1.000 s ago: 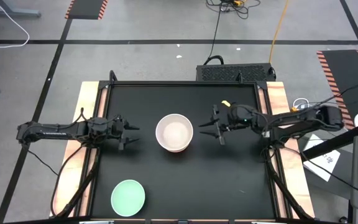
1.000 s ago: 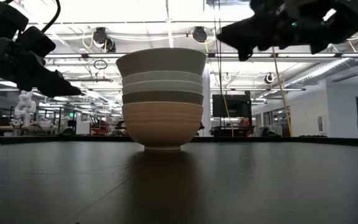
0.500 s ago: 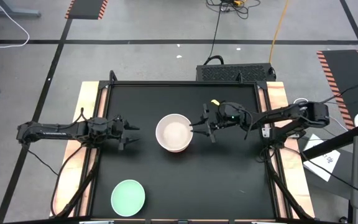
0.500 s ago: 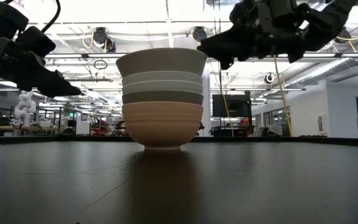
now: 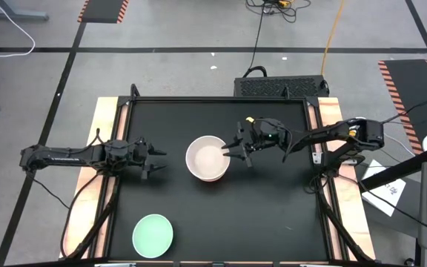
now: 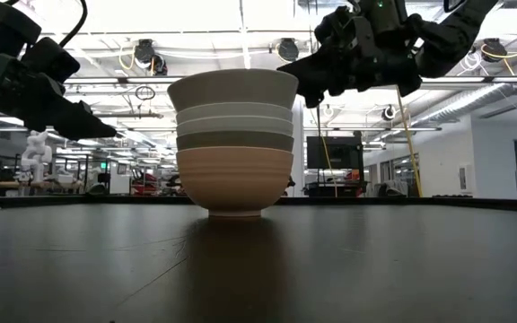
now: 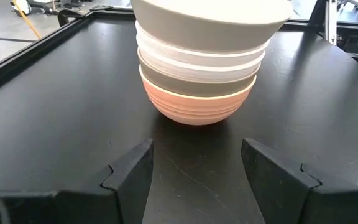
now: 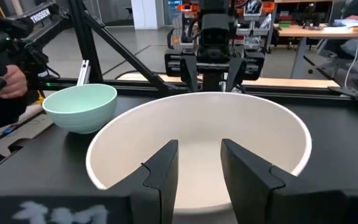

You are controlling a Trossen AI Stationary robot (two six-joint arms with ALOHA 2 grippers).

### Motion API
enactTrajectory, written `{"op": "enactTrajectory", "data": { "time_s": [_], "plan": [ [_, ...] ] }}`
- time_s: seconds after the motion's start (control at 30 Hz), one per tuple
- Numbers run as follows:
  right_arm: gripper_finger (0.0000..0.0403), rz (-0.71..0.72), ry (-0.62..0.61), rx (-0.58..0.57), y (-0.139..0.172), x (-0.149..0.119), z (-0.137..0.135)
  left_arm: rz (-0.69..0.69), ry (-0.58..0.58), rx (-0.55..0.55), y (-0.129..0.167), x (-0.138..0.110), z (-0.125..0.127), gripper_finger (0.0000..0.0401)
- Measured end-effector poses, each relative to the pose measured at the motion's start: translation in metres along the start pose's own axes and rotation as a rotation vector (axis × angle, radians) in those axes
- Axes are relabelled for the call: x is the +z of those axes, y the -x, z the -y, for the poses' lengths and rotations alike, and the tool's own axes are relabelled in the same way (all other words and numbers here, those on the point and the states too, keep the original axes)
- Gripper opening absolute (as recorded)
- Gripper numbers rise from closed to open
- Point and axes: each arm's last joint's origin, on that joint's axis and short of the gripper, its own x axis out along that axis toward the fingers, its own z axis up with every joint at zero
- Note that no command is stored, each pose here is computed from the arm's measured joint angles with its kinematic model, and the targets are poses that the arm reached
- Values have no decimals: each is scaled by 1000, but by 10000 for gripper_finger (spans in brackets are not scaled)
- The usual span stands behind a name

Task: Nest bowls inside each other
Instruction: Stack the gray bowl on top of the white bowl

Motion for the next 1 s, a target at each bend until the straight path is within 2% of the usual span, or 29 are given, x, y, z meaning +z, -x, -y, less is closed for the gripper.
{"op": "enactTrajectory", "data": {
  "time_s": [1.0],
  "plan": [
    [114, -32, -52, 3, -1, -4, -1, -1, 5, -8, 0, 0, 0, 246]
  ]
}}
